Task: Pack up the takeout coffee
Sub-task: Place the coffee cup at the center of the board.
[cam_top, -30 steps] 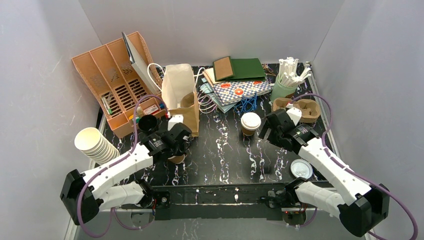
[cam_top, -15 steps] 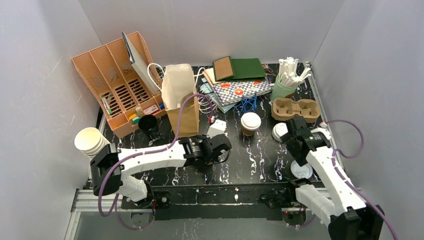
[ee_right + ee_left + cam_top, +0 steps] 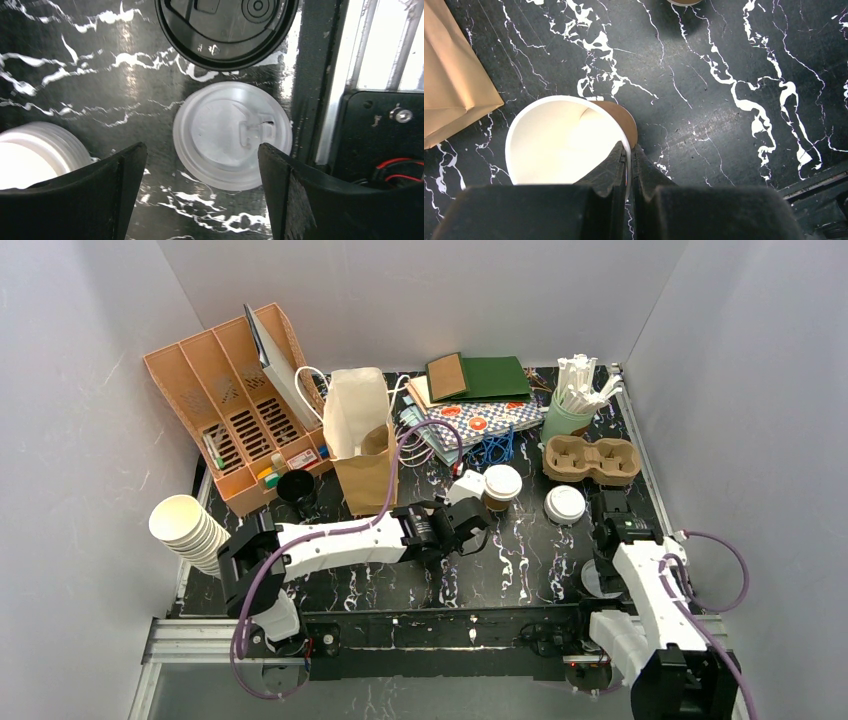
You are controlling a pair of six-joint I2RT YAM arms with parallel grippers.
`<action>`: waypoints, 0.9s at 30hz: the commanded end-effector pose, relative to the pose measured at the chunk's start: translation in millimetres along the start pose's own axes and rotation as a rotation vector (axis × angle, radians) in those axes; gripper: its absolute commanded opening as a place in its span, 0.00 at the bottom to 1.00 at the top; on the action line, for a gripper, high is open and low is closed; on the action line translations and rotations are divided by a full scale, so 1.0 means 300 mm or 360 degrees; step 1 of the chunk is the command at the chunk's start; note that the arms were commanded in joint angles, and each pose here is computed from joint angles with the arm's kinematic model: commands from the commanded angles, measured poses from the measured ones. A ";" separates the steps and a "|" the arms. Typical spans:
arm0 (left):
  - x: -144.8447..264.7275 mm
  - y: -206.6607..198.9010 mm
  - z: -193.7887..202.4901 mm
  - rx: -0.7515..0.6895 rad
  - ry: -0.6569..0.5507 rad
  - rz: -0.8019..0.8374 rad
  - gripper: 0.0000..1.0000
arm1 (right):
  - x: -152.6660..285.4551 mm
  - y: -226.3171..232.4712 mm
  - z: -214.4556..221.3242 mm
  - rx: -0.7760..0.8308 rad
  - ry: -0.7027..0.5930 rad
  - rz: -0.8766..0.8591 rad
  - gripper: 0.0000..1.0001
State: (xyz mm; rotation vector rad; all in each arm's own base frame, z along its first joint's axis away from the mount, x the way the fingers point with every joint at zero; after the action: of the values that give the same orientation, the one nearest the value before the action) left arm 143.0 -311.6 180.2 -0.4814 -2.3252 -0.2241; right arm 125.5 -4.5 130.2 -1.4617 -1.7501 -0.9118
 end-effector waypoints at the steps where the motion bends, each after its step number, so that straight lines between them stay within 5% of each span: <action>1: -0.007 -0.012 -0.031 -0.0044 -0.0059 -0.0018 0.00 | -0.023 0.045 -0.047 -0.0177 -0.0019 -0.0035 0.89; 23: -0.071 -0.086 -0.065 -0.0120 -0.0029 0.0002 0.00 | -0.133 0.133 -0.094 -0.0122 0.0141 -0.0020 0.74; 27: -0.073 -0.088 -0.073 -0.0131 -0.0030 -0.0015 0.06 | -0.141 0.137 -0.093 -0.0116 0.0142 -0.0020 0.54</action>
State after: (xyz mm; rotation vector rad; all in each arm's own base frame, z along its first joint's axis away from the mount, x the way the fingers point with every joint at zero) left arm 157.2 -345.6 172.8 -0.5353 -2.3222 -0.2980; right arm 166.8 -41.7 109.5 -1.4364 -1.6534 -1.0200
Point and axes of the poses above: each gripper's point midway between its finger pads, its own x axis back along the fingers, its own y axis along the line the jaws close on, z = x × y, the point moved 9 cm from there along x, back along the fingers, and after that the axes turned 3 degrees about x, right-handed, at the moved point
